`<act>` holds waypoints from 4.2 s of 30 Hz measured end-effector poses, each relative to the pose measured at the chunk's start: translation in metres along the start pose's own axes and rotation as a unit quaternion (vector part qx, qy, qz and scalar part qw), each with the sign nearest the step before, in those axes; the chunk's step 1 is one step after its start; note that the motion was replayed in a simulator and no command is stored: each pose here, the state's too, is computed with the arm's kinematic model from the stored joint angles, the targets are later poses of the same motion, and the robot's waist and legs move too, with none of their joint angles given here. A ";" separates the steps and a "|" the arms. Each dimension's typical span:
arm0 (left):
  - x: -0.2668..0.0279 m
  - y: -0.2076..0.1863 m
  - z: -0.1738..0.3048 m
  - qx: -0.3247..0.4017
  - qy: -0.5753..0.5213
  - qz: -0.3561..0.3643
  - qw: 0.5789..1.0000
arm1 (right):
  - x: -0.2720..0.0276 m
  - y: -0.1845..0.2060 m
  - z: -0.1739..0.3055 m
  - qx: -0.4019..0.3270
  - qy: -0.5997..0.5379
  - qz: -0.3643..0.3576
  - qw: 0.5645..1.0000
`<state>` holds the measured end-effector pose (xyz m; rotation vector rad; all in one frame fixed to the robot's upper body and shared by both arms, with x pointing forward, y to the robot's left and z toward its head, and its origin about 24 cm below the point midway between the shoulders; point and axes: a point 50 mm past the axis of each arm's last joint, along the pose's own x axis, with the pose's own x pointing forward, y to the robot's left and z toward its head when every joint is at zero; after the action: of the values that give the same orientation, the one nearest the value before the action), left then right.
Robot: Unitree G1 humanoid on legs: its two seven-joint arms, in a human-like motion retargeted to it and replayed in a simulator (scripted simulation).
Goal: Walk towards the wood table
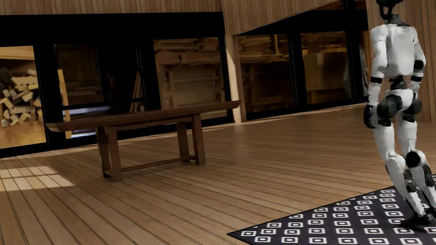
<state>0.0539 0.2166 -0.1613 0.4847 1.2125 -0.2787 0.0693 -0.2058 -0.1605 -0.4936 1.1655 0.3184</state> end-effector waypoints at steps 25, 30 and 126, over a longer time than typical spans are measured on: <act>-0.030 -0.038 -0.086 -0.014 0.127 -0.042 0.991 | -0.004 -0.013 -0.010 0.005 0.011 -0.017 1.000; -0.041 -0.060 -0.108 0.016 0.171 -0.082 0.982 | -0.004 -0.021 0.013 0.032 -0.040 -0.035 0.998; 0.002 0.050 0.042 -0.055 -0.068 0.074 0.993 | -0.031 0.031 -0.098 0.041 0.172 0.025 0.984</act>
<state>0.1119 0.2396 -0.1414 0.4509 1.0477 -0.1150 -0.0348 -0.2300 -0.1683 -0.4586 1.5227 0.2324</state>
